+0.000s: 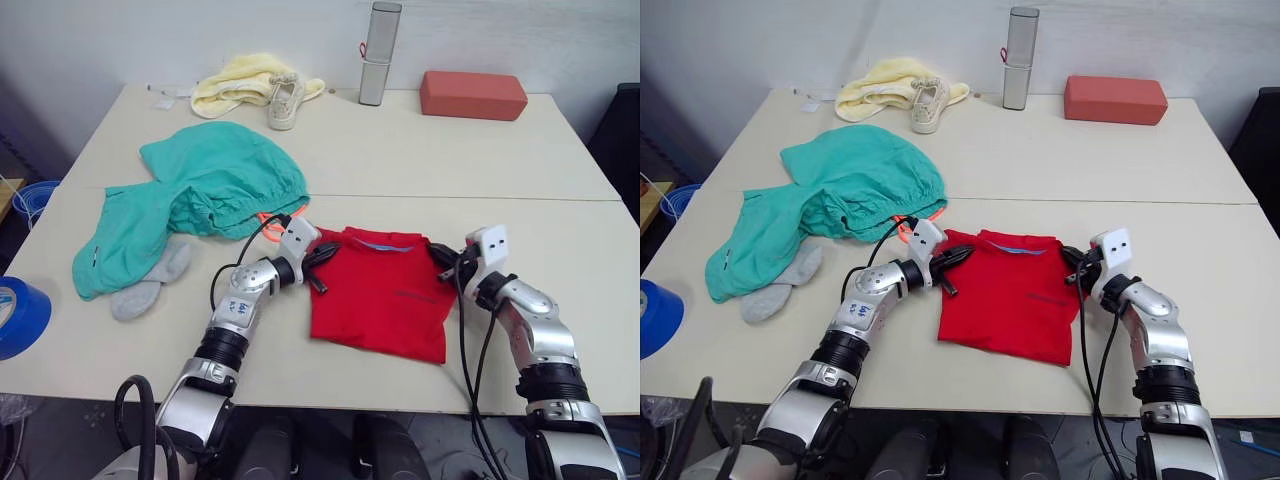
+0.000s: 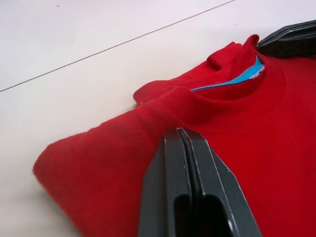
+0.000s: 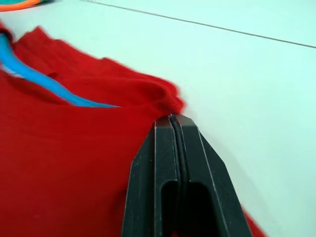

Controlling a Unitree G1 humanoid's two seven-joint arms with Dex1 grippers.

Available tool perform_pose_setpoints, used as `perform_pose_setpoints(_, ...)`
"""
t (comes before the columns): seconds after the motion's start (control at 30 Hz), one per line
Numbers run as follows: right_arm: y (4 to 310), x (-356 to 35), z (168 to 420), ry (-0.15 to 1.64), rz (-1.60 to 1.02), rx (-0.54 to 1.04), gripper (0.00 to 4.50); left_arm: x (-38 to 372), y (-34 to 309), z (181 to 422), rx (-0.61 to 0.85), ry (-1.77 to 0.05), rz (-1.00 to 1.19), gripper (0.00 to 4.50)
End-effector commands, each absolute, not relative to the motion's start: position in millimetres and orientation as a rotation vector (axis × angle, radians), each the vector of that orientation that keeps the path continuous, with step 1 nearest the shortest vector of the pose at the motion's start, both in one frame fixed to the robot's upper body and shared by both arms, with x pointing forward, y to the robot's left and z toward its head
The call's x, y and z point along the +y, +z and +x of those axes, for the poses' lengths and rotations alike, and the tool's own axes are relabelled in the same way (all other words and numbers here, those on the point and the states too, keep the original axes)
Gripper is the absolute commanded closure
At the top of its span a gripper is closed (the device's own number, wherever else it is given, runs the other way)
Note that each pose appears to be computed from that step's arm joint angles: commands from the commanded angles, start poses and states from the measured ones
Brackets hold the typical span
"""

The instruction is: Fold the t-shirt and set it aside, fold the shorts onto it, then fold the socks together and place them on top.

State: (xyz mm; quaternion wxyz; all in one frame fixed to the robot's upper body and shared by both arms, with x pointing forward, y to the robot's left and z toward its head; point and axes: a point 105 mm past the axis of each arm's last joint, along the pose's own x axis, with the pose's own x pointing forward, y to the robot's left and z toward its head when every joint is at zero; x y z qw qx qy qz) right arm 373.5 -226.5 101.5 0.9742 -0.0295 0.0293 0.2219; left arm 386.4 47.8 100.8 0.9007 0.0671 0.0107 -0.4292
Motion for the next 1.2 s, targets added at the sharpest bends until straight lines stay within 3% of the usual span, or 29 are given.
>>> perform_pose_setpoints(0.03,124.3,-241.7,369.2,0.437,-0.048,-0.042,4.50,56.0,112.3,381.5,-0.045,-0.907,0.112,4.47)
perform_pose_setpoints(0.17,158.6,-203.1,339.4,0.719,-0.006,-0.165,4.50,50.8,136.6,358.9,-0.165,-1.064,0.129,4.47)
perform_pose_setpoints(0.23,153.0,-180.0,317.0,0.862,-0.027,-0.122,4.50,44.5,138.2,341.9,-0.183,-1.161,0.158,4.47)
perform_pose_setpoints(0.33,141.5,-164.1,300.3,0.940,-0.070,-0.059,4.50,38.2,133.0,327.4,-0.166,-1.231,0.173,4.47)
perform_pose_setpoints(0.47,112.2,-150.8,282.4,0.964,-0.064,0.030,4.50,31.8,107.3,312.6,-0.074,-1.268,0.225,4.47)
perform_pose_setpoints(0.6,93.0,-171.1,275.1,0.900,-0.091,0.088,4.50,43.6,85.8,314.6,0.017,-1.201,0.271,4.47)
perform_pose_setpoints(0.7,95.8,-193.7,272.6,0.842,-0.072,0.076,4.50,55.0,80.4,315.8,0.038,-1.168,0.272,4.47)
perform_pose_setpoints(0.87,119.3,-219.9,260.7,0.808,0.112,0.034,4.50,63.9,104.9,307.0,-0.040,-1.205,0.084,4.47)
perform_pose_setpoints(0.97,129.1,-225.8,253.2,0.801,0.163,0.071,3.92,71.4,127.2,294.7,-0.130,-1.276,0.031,3.89)
perform_pose_setpoints(1.13,112.1,-264.4,241.5,0.569,0.314,0.527,2.17,100.4,157.2,267.0,-0.218,-1.394,0.067,2.27)
perform_pose_setpoints(1.2,113.0,-268.7,239.1,0.540,0.410,0.614,1.52,109.6,160.9,264.7,-0.214,-1.376,0.106,1.65)
